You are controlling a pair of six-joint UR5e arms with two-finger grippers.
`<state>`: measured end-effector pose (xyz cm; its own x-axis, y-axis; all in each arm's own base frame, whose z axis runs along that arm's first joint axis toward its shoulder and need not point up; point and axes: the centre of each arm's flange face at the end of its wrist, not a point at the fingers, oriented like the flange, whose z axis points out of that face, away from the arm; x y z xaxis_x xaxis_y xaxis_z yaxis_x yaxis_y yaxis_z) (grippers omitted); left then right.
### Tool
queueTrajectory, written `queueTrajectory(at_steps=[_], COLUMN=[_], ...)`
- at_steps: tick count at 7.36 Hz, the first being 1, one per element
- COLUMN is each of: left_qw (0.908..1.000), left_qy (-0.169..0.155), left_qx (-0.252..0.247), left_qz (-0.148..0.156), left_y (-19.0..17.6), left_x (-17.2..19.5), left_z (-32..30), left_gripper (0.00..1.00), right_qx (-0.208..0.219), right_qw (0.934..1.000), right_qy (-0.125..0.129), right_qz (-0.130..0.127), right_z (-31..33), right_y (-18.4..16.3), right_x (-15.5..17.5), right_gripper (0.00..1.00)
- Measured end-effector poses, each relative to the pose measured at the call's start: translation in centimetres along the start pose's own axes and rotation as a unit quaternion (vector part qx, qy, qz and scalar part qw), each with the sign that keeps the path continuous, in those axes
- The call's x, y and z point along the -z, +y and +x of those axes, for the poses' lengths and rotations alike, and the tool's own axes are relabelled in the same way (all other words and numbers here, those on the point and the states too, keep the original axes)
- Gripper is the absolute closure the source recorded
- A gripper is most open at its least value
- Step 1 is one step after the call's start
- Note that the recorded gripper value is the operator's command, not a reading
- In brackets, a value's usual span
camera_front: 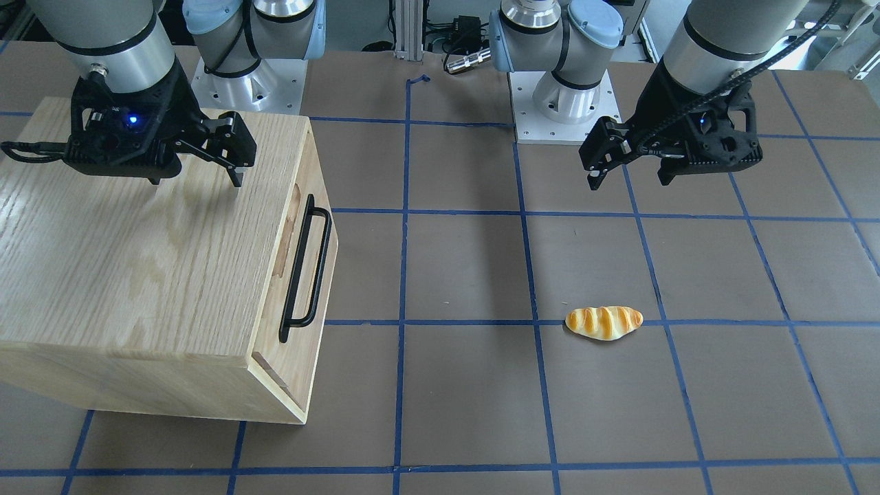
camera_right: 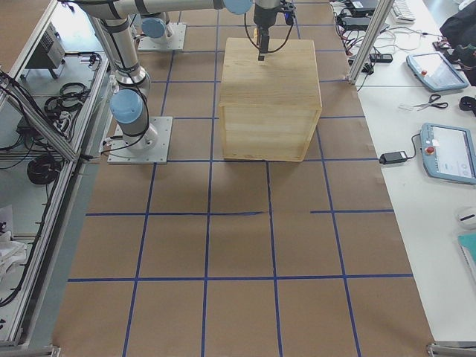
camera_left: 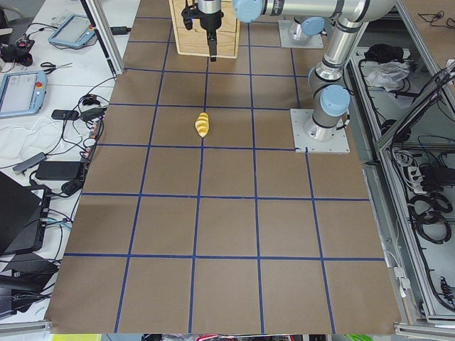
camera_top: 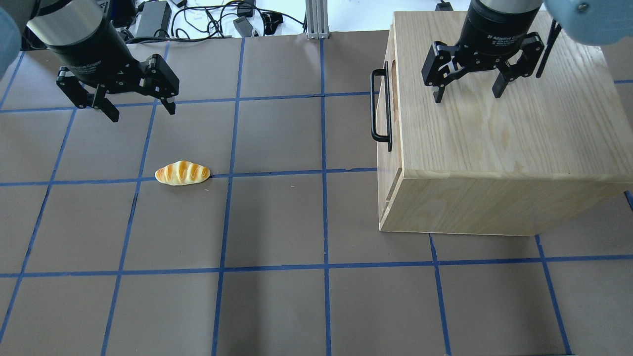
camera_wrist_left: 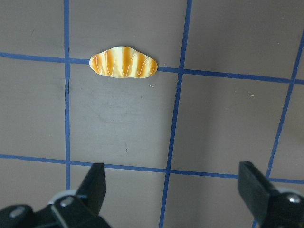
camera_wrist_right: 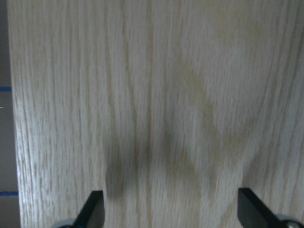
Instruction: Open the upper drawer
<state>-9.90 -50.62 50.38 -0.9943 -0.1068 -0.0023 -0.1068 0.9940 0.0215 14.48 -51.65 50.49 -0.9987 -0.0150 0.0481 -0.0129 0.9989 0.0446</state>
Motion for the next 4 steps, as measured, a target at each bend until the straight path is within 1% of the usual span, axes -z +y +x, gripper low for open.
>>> queueTrajectory(at_steps=[3, 4], left_qw=[1.0000, 1.0000], left_qy=[0.000, -0.001], left_qx=[-0.001, -0.002], left_qz=[-0.002, -0.008], left_y=[0.20, 0.60], left_x=[-0.05, 0.01], left_z=[0.10, 0.23], left_gripper=[0.00, 0.00], right_qx=[0.000, 0.000], right_qw=[1.0000, 1.0000], right_qy=[0.000, 0.000], right_qz=[0.000, 0.000], right_z=[0.02, 0.02], right_y=[0.00, -0.01], right_x=[0.01, 0.01], right_gripper=[0.00, 0.00])
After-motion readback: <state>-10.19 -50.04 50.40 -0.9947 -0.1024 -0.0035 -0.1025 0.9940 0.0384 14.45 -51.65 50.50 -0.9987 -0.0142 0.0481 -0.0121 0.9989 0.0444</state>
